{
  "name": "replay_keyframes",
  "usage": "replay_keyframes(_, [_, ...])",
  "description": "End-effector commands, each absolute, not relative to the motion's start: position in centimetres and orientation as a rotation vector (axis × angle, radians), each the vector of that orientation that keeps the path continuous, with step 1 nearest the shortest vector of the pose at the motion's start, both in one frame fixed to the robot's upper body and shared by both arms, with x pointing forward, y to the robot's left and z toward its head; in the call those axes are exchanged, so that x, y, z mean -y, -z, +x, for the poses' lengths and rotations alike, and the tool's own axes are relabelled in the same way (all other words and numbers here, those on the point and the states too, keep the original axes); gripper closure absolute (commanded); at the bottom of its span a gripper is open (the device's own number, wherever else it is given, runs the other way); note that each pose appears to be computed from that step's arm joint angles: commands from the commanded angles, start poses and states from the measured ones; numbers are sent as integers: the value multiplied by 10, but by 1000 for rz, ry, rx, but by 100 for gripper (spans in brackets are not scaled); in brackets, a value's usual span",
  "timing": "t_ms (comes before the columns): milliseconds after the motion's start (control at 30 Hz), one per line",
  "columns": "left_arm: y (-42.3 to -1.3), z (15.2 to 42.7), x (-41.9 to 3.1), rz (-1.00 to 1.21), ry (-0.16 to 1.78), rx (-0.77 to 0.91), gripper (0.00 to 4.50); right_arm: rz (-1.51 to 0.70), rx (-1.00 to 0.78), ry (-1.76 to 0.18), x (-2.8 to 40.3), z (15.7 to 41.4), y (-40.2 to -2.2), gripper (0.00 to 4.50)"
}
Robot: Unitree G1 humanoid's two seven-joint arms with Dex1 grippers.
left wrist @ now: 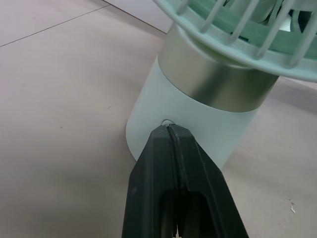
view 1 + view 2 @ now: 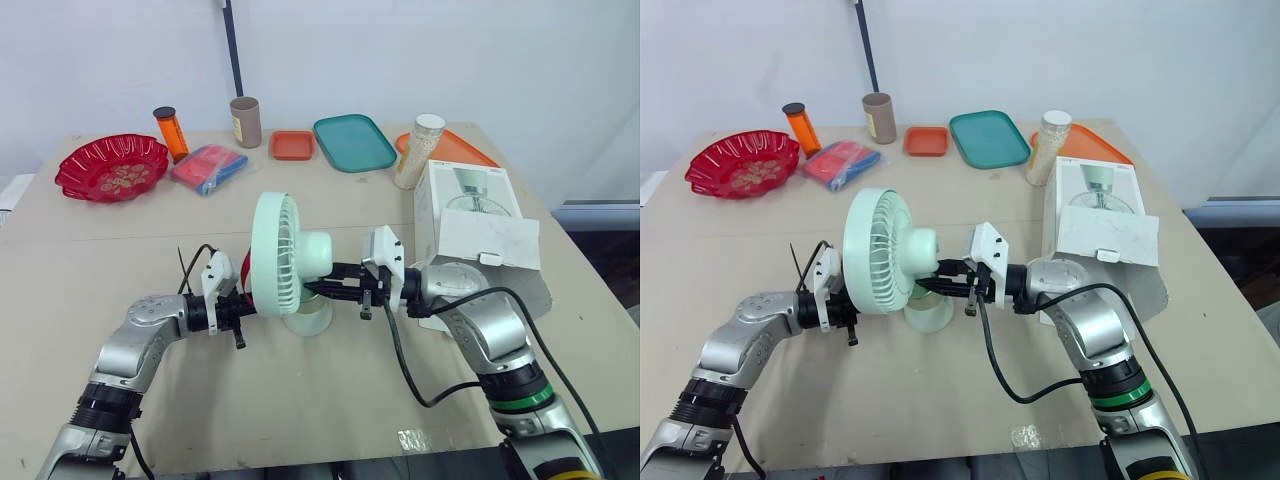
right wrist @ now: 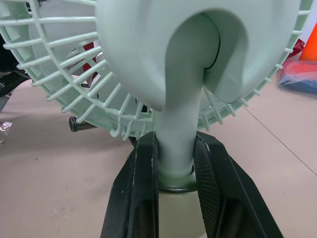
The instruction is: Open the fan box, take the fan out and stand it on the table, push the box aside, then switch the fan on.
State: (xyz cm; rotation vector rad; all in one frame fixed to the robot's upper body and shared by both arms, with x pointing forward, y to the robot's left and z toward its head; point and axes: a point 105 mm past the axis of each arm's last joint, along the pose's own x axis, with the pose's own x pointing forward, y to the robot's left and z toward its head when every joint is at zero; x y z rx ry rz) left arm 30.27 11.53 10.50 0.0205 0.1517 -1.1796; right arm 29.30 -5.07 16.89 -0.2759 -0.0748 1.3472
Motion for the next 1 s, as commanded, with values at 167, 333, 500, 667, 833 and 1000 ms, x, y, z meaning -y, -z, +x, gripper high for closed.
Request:
replay_keyframes(167, [-117, 301, -111, 40, 1213, -105, 445, -289, 65, -1357, 45, 293, -165, 377])
replay_keyframes(333, [-118, 301, -112, 41, 1212, -105, 445, -290, 65, -1355, 45, 293, -165, 377])
replay_keyframes(500, [-118, 300, -112, 43, 1210, -105, 445, -291, 64, -1353, 46, 293, -164, 377])
replay_keyframes(667, [-124, 305, -128, 65, 1144, -104, 445, -297, 67, -1329, 53, 301, -167, 377])
replay_keyframes(833, [-154, 303, -173, 74, 1026, -73, 445, -290, 154, -1380, 71, 295, -193, 377])
replay_keyframes(1000, [-158, 291, -197, 52, 928, -116, 445, -313, 159, -1453, 77, 287, -194, 377])
